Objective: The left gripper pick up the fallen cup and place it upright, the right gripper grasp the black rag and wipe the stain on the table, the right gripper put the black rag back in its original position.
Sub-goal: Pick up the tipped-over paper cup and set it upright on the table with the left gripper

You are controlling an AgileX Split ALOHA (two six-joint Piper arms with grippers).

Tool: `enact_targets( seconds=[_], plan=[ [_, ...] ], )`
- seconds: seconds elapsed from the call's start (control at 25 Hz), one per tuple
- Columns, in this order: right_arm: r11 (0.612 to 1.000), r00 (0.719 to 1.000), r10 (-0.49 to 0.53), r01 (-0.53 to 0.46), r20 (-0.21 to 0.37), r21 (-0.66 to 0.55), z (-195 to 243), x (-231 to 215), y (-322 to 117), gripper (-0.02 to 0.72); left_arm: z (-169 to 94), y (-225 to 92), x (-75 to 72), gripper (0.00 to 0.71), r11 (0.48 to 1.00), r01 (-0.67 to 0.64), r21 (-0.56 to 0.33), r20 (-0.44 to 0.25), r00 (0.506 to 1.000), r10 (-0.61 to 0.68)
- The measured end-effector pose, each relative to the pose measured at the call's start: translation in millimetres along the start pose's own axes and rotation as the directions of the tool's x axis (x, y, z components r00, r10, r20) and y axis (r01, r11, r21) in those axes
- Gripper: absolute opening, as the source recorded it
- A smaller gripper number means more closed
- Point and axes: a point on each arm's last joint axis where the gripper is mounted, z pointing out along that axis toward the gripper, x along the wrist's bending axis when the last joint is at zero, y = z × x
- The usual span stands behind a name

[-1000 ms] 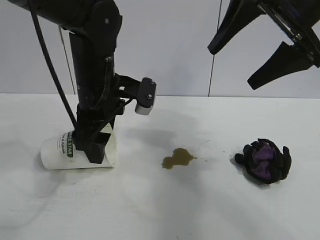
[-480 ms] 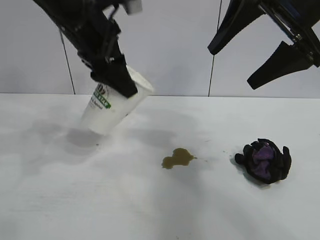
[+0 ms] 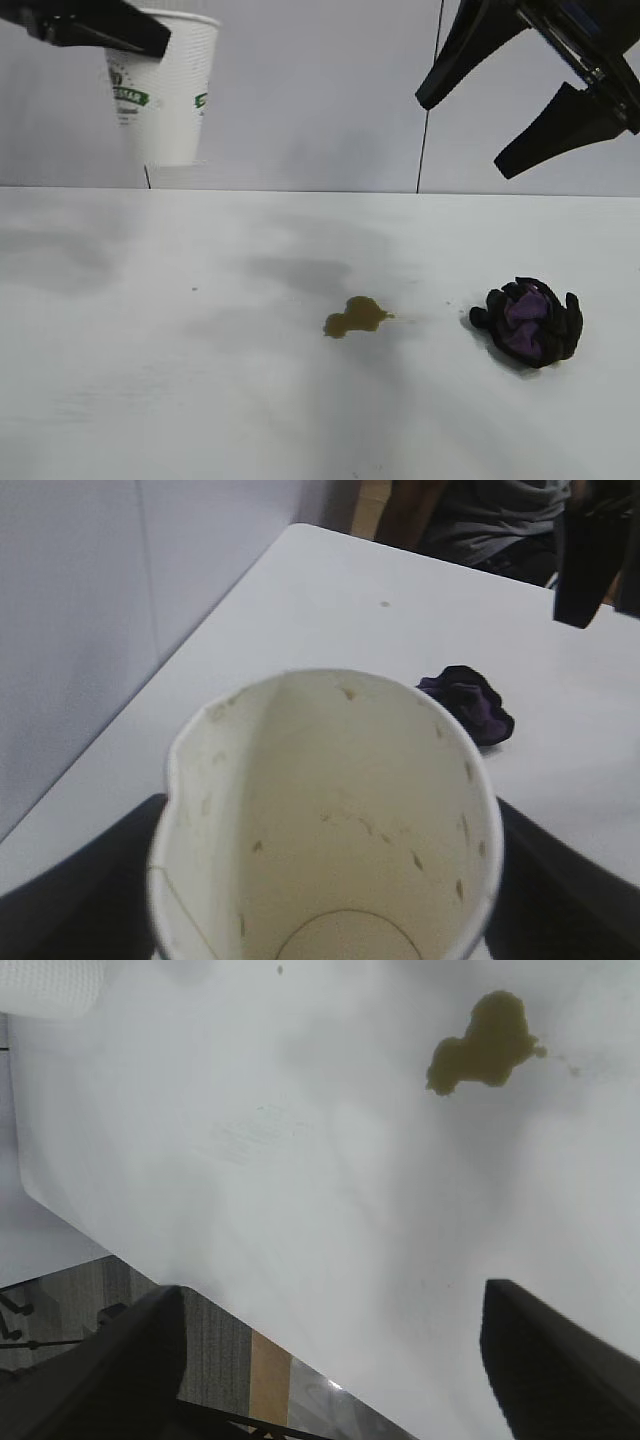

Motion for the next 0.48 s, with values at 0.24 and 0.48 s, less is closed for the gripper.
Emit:
enact_targets(
  seconds=[0.24, 0.48],
  plan=[
    [1.000, 1.000, 0.000, 0.000, 0.000, -0.002, 0.0, 0.0, 0.2, 0.557, -9.5, -45.3, -7.1, 0.545, 0.996, -0.004, -0.089, -0.064, 0.998, -0.002],
    [1.000, 1.000, 0.000, 0.000, 0.003, -0.013, 0.0, -0.3, 1.2, 0.557, -2.1, -75.4, -25.1, 0.545, 0.992, -0.057, -0.113, -0.105, 0.994, 0.045]
  ],
)
